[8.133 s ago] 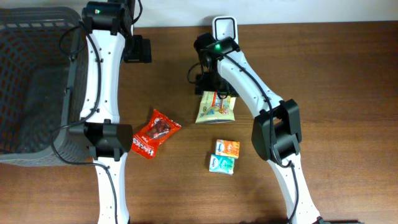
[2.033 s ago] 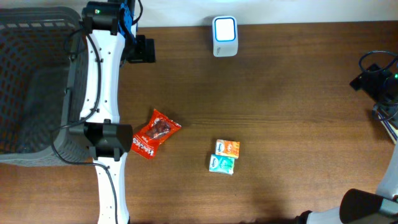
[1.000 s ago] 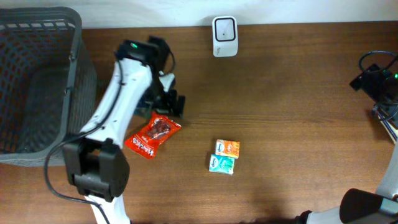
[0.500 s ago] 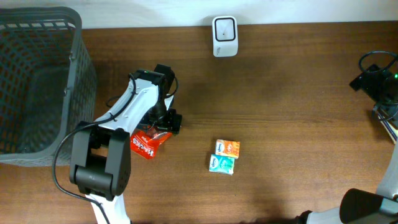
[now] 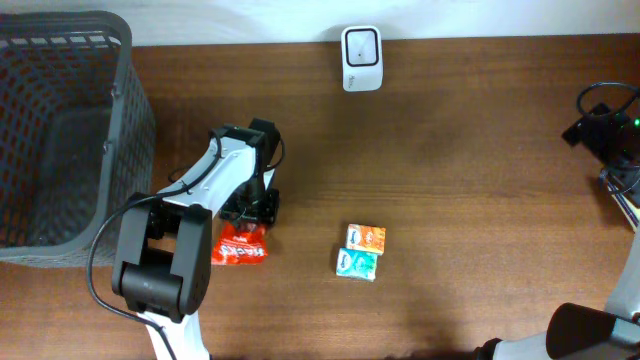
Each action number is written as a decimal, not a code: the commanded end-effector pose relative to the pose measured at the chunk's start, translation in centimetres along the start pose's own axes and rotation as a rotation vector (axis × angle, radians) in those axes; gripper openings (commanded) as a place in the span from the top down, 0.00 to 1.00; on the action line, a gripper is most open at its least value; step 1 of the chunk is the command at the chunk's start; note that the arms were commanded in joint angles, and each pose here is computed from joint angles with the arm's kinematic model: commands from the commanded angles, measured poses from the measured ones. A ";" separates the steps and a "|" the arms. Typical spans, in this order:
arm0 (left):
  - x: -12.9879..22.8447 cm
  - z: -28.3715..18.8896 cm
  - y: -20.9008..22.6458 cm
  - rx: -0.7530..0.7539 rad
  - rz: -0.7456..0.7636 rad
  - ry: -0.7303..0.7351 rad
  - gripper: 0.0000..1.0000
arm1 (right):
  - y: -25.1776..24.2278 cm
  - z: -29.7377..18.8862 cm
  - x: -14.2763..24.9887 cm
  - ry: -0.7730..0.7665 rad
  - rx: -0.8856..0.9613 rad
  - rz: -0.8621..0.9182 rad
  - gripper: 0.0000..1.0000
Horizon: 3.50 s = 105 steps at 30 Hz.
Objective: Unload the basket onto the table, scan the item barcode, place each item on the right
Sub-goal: 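Lift the red bag and carry it toward the scanner with the left gripper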
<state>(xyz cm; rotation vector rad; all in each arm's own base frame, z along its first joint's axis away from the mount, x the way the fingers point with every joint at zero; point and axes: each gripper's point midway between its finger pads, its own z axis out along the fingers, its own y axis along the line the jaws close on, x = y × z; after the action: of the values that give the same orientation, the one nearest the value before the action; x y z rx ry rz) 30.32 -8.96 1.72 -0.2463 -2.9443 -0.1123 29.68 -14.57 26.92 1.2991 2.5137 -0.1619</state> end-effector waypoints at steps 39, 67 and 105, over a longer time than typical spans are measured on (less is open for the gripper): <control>-11.6 -17.8 -12.8 0.293 0.216 -0.727 0.78 | 0.1 0.2 0.1 0.005 0.004 0.001 0.01; -15.2 -6.4 -14.9 0.129 0.232 -0.581 1.00 | 0.1 0.2 0.1 0.005 0.004 0.001 0.02; -15.1 -14.9 -14.6 0.182 0.227 -0.613 1.00 | 0.1 0.2 0.1 0.005 0.004 0.001 0.02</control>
<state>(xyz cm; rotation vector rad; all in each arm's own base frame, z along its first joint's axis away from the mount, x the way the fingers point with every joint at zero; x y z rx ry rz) 43.77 -28.55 5.74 -0.6793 -3.3051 0.3927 29.67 -14.58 26.91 1.3012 2.5131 -0.1618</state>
